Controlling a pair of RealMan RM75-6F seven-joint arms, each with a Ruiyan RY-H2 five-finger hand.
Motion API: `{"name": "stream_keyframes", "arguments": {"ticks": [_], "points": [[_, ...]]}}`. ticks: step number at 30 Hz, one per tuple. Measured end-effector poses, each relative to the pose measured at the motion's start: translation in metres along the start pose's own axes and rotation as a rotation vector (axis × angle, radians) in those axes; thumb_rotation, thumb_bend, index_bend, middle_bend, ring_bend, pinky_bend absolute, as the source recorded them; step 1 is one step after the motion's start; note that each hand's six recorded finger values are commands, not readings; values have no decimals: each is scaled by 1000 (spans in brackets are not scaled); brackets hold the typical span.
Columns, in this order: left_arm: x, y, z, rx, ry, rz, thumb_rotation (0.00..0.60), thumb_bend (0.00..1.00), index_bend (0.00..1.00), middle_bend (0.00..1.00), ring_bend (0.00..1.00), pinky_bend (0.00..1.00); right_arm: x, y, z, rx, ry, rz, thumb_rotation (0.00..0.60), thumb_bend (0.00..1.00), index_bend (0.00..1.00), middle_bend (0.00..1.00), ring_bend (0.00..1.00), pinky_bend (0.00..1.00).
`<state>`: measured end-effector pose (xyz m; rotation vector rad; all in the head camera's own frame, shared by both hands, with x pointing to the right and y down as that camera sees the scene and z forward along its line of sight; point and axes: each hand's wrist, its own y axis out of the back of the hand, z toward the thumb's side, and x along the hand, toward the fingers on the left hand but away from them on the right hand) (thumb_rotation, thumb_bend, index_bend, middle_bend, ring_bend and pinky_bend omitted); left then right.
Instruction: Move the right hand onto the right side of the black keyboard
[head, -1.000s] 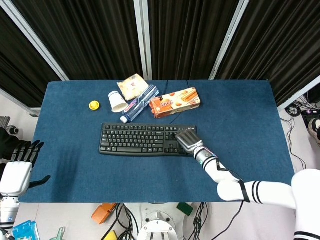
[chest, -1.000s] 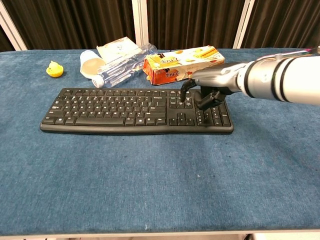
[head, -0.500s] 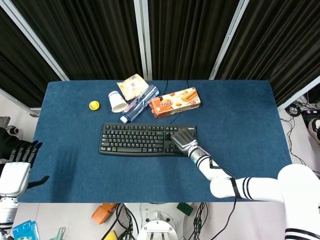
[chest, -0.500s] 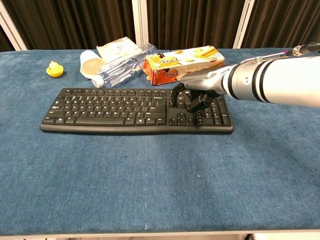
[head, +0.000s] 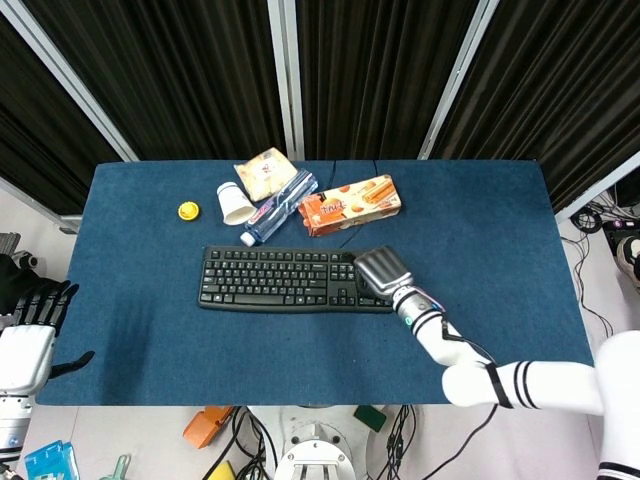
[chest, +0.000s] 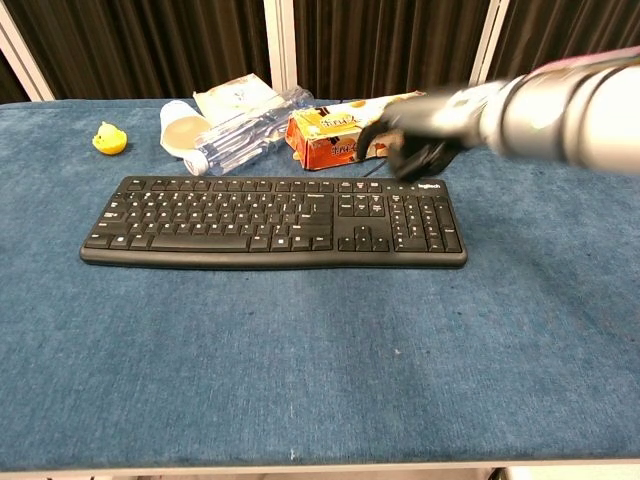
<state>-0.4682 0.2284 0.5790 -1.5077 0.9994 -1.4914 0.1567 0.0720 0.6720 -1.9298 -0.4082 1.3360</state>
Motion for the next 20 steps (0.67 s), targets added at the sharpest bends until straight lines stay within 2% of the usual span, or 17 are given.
{"name": "stream_keyframes", "arguments": {"ticks": [1, 3, 4, 6, 8, 11, 13, 15, 20], "points": [[0, 0, 0, -1, 0, 1, 600, 45, 80, 64, 23, 0, 7, 6, -8, 3, -16, -23, 388, 910, 150, 920, 943, 982], [1, 1, 0, -3, -2, 4, 600, 45, 80, 63, 23, 0, 26, 17, -29, 13, -60, -77, 387, 700, 87, 796, 805, 877], [1, 1, 0, -3, -2, 5, 600, 45, 80, 63, 23, 0, 35, 20, -39, 18, -81, -99, 387, 576, 58, 702, 707, 784], [2, 2, 0, -6, -5, 8, 600, 45, 80, 64, 23, 0, 59, 25, -62, 26, -135, -147, 384, 397, 17, 517, 506, 601], [3, 2, 1, -8, -9, 10, 600, 45, 80, 63, 23, 0, 85, 26, -84, 24, -187, -191, 361, 260, 0, 327, 298, 415], [5, 2, 4, -13, -19, 15, 600, 45, 80, 64, 23, 0, 123, 23, -109, -1, -250, -248, 313, 153, 0, 118, 71, 169], [7, 2, 6, -14, -25, 16, 600, 44, 80, 64, 23, 0, 145, 18, -123, -25, -284, -275, 305, 133, 0, 35, 6, 54], [7, 2, 8, -15, -29, 16, 600, 44, 80, 64, 23, 0, 171, 10, -137, -56, -325, -301, 305, 133, 0, 7, 0, 8], [10, 2, 11, -16, -35, 14, 600, 45, 80, 63, 23, 0, 226, -12, -163, -118, -419, -349, 304, 134, 0, 4, 0, 0]]}}
